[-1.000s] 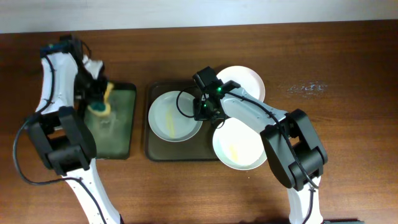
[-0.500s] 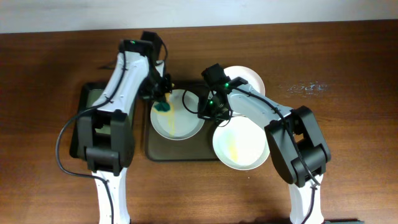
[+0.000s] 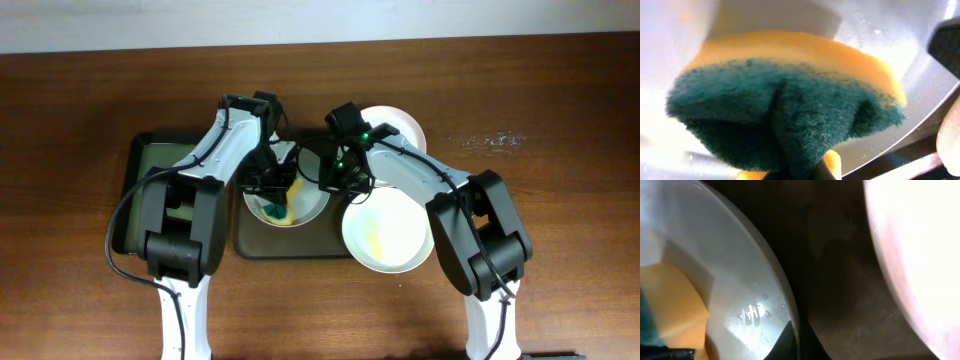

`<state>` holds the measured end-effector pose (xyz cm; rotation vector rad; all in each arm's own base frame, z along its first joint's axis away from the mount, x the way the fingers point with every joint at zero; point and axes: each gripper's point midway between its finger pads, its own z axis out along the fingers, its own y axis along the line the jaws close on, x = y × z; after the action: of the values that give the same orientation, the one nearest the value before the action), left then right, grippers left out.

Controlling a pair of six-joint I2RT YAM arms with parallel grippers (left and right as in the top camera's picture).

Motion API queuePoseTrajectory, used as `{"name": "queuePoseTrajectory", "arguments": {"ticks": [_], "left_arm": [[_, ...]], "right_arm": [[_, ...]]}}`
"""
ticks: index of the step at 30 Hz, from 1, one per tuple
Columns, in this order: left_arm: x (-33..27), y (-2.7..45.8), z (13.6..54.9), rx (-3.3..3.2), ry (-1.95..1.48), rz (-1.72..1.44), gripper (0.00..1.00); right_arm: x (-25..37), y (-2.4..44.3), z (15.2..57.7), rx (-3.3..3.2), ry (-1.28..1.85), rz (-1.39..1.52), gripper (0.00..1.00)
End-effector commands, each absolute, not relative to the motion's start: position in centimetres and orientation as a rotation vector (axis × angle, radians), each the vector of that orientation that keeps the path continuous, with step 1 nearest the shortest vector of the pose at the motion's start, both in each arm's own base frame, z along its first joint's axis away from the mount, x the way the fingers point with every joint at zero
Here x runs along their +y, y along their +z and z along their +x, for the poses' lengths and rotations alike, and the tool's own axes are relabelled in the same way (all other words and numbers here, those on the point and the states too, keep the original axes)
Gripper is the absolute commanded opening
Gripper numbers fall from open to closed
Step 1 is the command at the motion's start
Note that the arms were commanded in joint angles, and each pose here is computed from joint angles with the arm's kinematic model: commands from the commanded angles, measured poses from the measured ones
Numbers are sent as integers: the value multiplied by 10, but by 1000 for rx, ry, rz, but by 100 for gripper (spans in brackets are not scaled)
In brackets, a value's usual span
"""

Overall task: Clean dirty plates on tray and stack at the side
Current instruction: 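Scrub the held white plate with the sponge in the left gripper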

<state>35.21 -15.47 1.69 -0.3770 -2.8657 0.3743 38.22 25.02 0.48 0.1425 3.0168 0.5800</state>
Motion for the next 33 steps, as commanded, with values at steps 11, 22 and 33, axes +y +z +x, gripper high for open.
{"name": "queuePoseTrajectory", "arguments": {"ticks": [11,22,33], "left_arm": [[-96,17,461,-3348,-171,-208,0],[-178,20,419,-3143,495,-449,0],[-97,13,385,-3051,-216,-167,0]], "right_arm": [[234,-20,374,3075,473,189,4],[233,-20,373,3080,470,189,4],[233,-20,373,3082,468,191,4]]}}
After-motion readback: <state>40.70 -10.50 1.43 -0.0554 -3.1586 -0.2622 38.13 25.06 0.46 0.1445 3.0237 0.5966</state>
